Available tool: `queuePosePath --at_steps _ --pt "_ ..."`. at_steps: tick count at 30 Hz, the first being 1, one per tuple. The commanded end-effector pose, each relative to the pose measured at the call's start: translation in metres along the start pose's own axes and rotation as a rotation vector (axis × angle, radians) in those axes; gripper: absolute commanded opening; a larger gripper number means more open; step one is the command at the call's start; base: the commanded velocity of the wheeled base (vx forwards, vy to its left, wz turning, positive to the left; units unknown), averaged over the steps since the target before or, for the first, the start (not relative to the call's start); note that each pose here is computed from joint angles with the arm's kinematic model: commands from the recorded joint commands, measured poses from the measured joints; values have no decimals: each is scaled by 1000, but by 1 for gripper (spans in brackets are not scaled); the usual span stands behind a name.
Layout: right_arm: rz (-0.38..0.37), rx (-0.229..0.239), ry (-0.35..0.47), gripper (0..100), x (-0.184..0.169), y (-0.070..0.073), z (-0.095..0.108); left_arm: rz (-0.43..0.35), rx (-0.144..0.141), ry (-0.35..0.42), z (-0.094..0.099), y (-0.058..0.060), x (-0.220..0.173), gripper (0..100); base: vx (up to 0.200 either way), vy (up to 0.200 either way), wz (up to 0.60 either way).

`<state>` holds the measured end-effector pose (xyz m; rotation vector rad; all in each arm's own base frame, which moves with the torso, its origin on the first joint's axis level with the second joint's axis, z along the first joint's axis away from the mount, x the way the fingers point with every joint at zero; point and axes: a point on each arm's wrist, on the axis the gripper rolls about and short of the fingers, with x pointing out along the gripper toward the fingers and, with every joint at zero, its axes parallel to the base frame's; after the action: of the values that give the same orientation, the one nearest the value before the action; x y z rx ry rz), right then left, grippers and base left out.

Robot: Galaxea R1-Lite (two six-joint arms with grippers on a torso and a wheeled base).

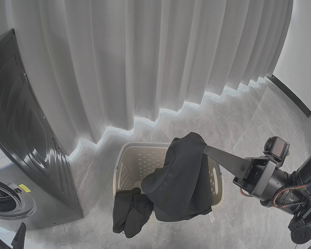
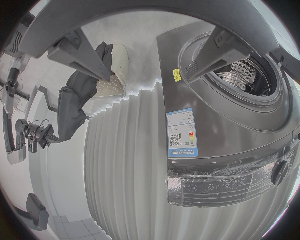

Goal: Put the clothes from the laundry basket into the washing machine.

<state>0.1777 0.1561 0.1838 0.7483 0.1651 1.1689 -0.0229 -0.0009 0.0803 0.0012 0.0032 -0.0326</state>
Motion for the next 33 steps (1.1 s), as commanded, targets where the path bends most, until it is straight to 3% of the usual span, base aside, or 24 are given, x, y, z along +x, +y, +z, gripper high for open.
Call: queuePosePath --at_steps 1,7,15,23,30,33 --pt "11 -4 -1 0 0 3 0 0 0 1 -5 0 0 100 -200 0 0" --pt "22 -11 -6 0 2 5 2 0 0 1 -5 0 0 100 -200 0 0" --pt "70 -16 -8 0 2 17 2 0 -1 1 -5 0 0 100 -200 0 0" --pt "133 -9 16 0 3 33 -4 0 -1 1 -5 0 0 100 -50 0 0" --pt "130 -7 21 0 2 33 -5 0 -1 1 -5 0 0 100 -200 0 0" --pt "131 -11 19 0 2 33 -5 0 -1 1 -5 0 0 100 0 0 0"
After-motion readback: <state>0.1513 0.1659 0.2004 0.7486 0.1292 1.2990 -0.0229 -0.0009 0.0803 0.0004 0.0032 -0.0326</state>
